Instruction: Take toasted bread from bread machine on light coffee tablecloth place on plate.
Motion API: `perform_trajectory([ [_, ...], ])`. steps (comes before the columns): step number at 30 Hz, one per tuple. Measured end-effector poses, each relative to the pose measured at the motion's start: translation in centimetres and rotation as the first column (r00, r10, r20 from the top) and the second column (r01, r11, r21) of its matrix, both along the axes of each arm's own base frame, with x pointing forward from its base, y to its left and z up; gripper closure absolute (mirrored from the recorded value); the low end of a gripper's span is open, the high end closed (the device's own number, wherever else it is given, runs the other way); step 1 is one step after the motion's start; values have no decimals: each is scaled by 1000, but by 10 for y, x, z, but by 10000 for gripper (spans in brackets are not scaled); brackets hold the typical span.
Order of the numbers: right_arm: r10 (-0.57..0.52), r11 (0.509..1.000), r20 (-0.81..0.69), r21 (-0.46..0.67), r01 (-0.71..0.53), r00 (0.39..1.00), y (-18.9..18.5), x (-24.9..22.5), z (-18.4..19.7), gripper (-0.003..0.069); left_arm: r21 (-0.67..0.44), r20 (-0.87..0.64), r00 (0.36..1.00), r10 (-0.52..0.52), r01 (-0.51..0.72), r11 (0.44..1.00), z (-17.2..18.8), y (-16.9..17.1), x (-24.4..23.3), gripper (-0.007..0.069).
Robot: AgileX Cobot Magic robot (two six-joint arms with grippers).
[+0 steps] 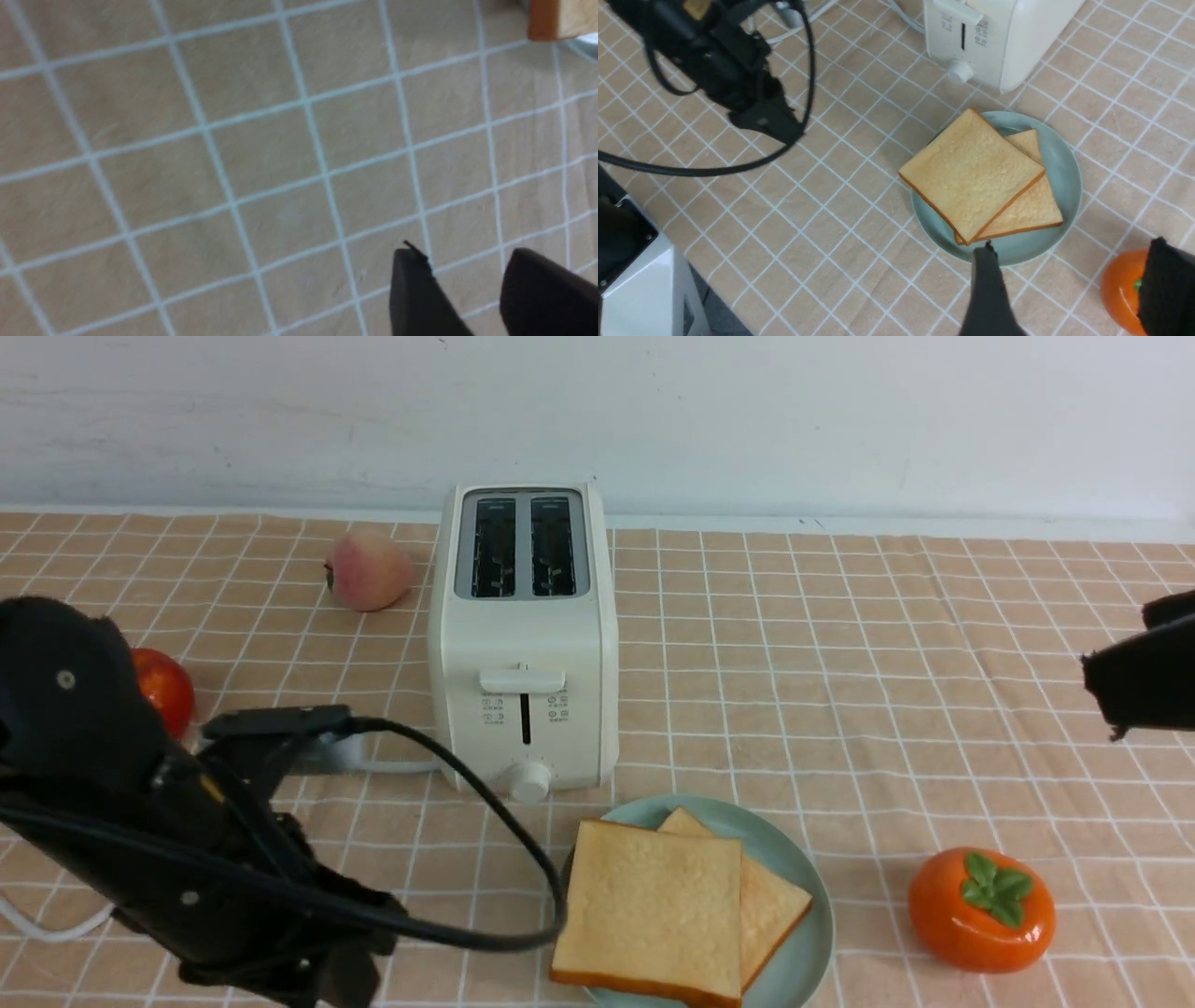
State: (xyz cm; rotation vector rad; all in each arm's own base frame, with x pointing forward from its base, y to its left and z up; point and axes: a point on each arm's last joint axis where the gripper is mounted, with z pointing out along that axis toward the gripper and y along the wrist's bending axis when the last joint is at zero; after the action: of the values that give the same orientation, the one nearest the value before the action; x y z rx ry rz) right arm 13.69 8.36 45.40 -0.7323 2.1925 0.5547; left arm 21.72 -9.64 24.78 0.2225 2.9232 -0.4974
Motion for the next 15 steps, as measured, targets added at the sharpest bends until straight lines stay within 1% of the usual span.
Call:
perform_trajectory([
  [2, -106, 994, 9, -16, 106, 994, -7, 3, 0, 279, 4, 22, 1000, 10, -10, 1000, 20, 7, -13, 477],
  [3, -110, 994, 16, -20, 111, 994, -8, 3, 0, 283, 4, 27, 1000, 10, -10, 1000, 22, 7, -14, 477],
  [4, -195, 980, 40, -20, 196, 980, -15, 3, -2, 324, -10, 73, 997, 10, -10, 1000, 36, 10, -25, 550],
  [7, -315, 949, 65, -4, 316, 947, -26, -3, -11, 420, -42, 172, 985, 16, -9, 999, 59, 17, -46, 620],
  [8, -357, 934, 73, 3, 358, 931, -30, -6, -16, 465, -54, 212, 977, 24, -13, 998, 67, 20, -54, 639],
  [10, -424, 906, 81, 19, 424, 902, -38, -13, -30, 553, -79, 295, 954, 46, -24, 997, 83, 27, -72, 639],
  [11, -459, 888, 76, 30, 458, 885, -42, -19, -41, 622, -97, 340, 938, 63, -32, 995, 91, 31, -84, 639],
  [13, -498, 867, 72, 49, 496, 864, -49, -31, -60, 668, -112, 401, 912, 84, -42, 993, 97, 38, -102, 639],
  [15, -513, 858, 98, 66, 509, 853, -55, -44, -79, 677, -119, 466, 880, 97, -47, 992, 100, 47, -123, 639],
])
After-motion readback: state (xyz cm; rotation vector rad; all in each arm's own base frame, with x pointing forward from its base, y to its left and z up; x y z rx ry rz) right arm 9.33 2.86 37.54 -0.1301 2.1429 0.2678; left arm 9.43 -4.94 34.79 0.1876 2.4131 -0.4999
